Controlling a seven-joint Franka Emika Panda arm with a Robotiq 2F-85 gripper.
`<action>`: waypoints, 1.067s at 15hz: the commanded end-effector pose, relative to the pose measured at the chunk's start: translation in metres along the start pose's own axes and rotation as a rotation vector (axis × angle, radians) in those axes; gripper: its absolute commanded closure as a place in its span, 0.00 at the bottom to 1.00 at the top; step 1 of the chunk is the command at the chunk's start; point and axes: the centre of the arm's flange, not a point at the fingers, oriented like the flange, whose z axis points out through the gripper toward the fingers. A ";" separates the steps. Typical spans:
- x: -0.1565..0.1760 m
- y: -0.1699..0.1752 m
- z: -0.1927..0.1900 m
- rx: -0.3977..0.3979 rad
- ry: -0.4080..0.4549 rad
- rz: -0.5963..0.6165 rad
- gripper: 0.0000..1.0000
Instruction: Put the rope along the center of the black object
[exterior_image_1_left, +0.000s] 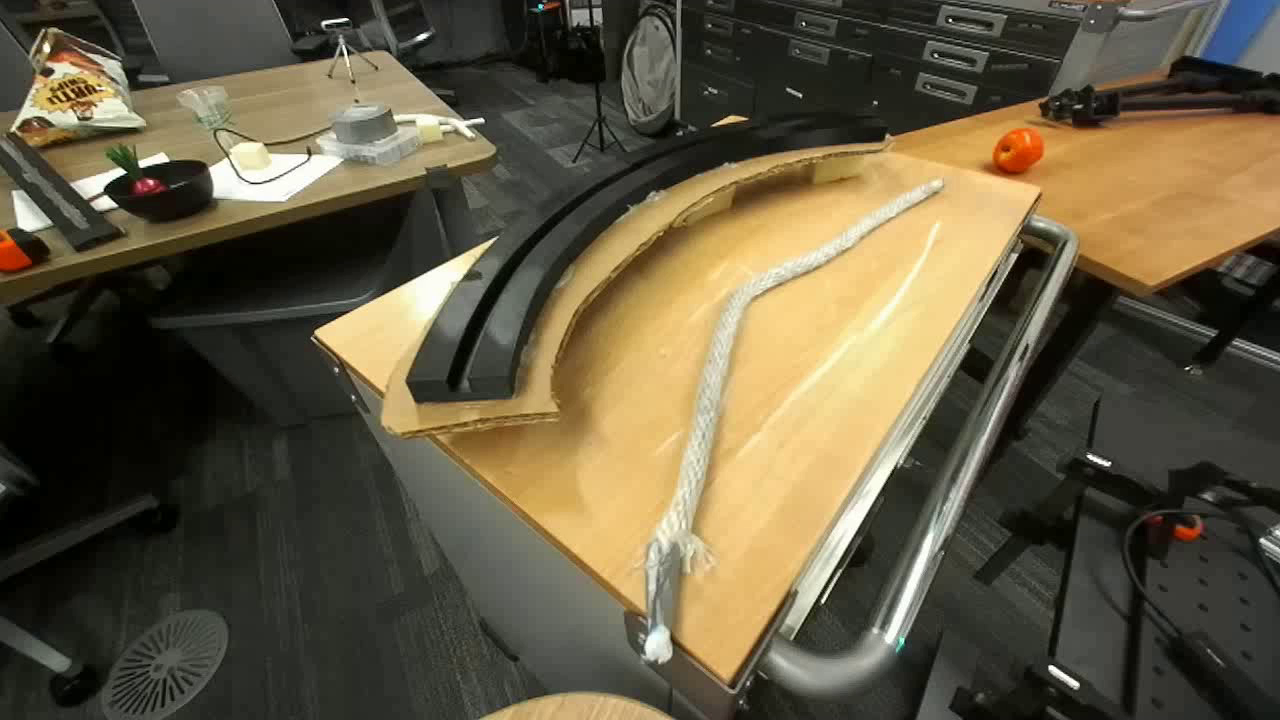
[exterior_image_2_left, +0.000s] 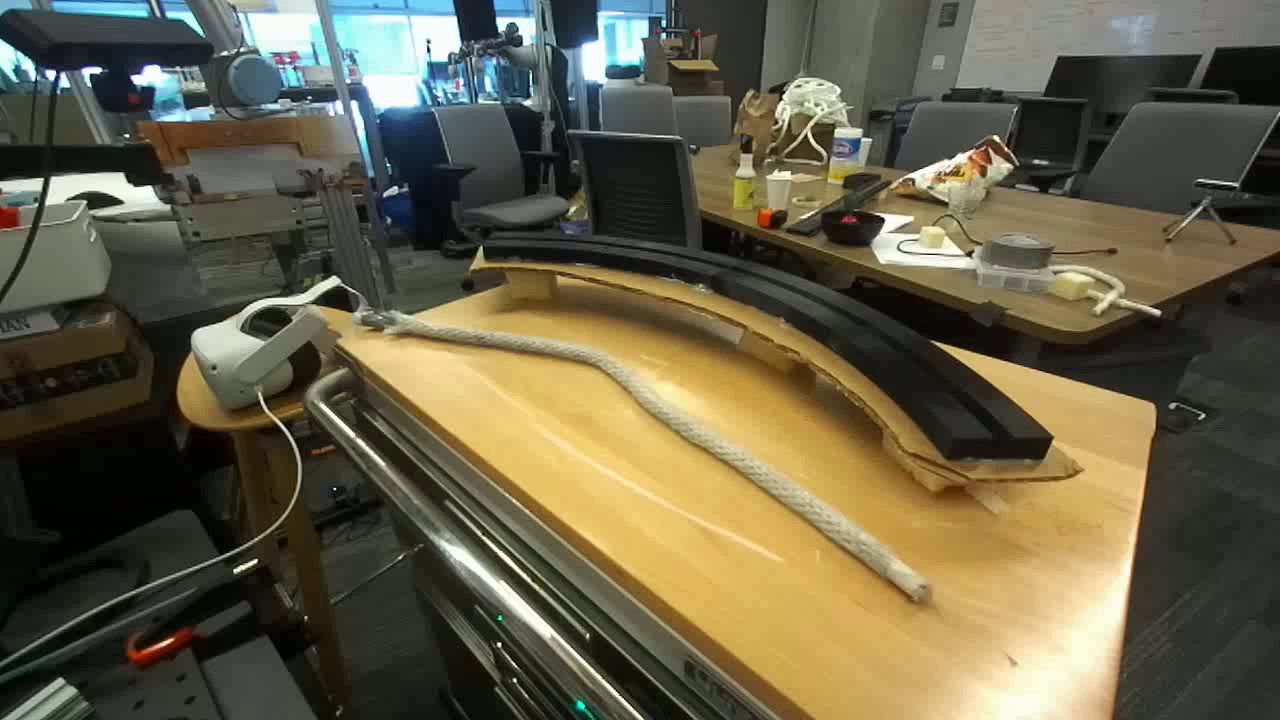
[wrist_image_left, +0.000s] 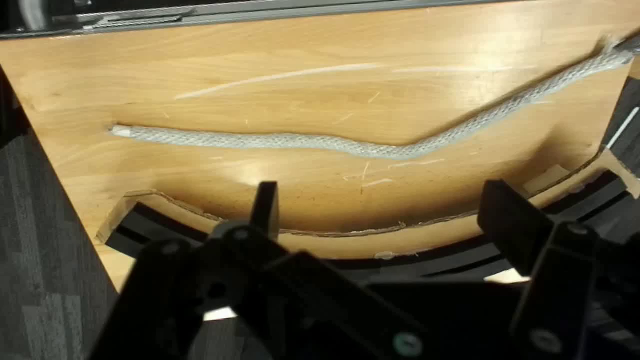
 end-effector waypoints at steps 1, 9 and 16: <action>0.001 0.000 -0.002 -0.001 0.005 0.000 0.00; 0.024 -0.084 -0.018 -0.035 -0.006 -0.403 0.00; -0.024 -0.083 0.006 -0.217 -0.157 -0.440 0.00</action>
